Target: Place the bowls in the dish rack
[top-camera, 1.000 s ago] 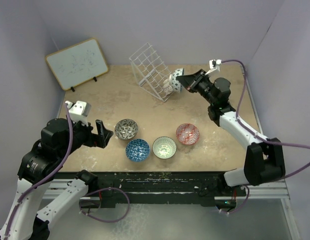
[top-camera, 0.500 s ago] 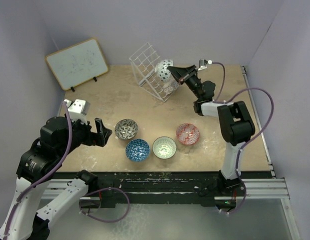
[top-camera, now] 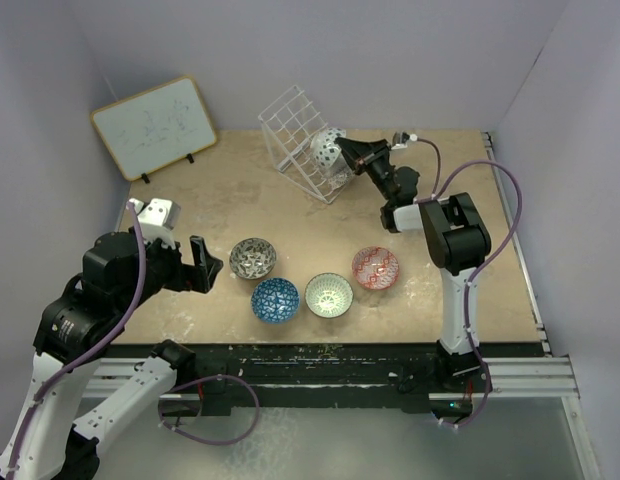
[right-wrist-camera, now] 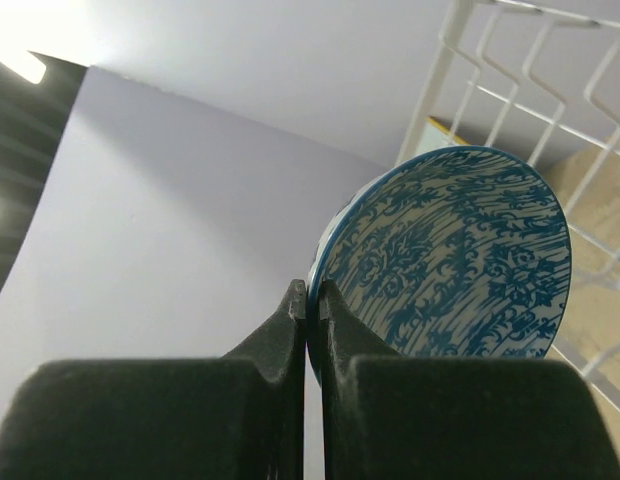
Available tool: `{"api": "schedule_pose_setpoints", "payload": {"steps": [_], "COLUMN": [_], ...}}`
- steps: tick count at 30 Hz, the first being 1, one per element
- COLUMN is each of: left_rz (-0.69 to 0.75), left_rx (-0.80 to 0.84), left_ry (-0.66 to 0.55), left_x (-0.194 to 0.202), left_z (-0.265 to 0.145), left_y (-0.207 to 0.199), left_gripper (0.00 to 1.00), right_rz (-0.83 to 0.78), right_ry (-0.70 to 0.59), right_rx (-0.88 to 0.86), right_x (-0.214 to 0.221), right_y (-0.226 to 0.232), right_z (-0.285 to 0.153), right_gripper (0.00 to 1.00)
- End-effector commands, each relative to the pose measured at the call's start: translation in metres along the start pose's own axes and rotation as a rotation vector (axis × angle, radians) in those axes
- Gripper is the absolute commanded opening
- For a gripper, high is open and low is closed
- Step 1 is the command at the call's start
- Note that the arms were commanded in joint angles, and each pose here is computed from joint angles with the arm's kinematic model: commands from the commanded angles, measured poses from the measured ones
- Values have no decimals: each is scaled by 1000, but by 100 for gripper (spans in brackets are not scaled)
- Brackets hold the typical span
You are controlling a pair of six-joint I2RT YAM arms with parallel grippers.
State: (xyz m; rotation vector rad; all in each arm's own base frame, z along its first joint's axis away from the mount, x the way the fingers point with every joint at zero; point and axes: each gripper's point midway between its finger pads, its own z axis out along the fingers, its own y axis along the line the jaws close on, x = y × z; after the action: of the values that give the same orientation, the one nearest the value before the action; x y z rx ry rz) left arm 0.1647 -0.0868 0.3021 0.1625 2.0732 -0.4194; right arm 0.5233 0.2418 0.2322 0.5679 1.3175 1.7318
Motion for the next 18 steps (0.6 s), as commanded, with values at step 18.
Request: {"api": "schedule_pose_setpoints", "payload": {"steps": [18], "left_rz": [-18], "left_rx": [-11], "left_ry": [-19], "left_x": [-7], "left_z": [1], "left_y": [1], "left_gripper": [99], "right_rz": [-38], "right_ry": [-120], "right_rx": [-418], "right_x": [-20], "right_y": [80], "right_z": [-8], "right_gripper": [0]}}
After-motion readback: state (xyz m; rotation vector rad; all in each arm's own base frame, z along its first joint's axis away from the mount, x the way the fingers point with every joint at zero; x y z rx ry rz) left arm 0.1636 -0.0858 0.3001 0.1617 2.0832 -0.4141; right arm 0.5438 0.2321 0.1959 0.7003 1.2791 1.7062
